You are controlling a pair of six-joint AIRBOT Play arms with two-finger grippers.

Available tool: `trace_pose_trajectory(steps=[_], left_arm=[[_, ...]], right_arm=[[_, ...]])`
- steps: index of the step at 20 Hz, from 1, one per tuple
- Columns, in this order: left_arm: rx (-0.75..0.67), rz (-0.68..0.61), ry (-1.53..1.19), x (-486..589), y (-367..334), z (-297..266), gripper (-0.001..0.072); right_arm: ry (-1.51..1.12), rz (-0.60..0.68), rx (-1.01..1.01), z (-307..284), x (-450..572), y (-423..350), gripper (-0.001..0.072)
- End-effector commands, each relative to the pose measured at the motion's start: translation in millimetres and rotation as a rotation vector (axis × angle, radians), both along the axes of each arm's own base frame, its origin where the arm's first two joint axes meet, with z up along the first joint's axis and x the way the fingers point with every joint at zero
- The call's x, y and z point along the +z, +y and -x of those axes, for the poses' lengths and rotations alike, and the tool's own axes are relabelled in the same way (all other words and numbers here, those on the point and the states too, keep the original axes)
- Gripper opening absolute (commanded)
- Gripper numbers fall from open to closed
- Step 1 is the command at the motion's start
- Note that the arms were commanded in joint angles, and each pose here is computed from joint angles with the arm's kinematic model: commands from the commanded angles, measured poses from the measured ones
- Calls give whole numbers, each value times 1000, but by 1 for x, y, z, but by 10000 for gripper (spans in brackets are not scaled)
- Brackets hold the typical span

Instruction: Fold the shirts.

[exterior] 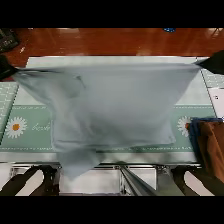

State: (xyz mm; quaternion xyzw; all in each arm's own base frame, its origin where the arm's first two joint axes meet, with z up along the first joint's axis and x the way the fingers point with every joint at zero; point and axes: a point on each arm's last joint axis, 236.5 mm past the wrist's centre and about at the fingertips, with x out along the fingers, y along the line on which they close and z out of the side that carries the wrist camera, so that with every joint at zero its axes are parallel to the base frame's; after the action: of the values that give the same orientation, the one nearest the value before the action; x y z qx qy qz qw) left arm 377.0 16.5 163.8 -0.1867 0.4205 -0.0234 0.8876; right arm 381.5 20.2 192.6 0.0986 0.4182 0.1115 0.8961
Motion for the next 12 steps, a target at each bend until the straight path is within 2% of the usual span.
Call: trace_pose_trajectory(steps=[1,7,10,12], left_arm=[[28,160,38,-77,-16,-71,16],[49,220,178,-183,-36,-141,16],[145,303,226,-194,-37,-148,16],[78,282,252,-189,-41,-137,16]], right_arm=[[59,-122,0,-78,-81,8,20],[77,-153,-83,-181,-159,-5,20],[134,-195,-113,-199,-175,-9,20],[164,-205,-108,-197,-181,-8,20]])
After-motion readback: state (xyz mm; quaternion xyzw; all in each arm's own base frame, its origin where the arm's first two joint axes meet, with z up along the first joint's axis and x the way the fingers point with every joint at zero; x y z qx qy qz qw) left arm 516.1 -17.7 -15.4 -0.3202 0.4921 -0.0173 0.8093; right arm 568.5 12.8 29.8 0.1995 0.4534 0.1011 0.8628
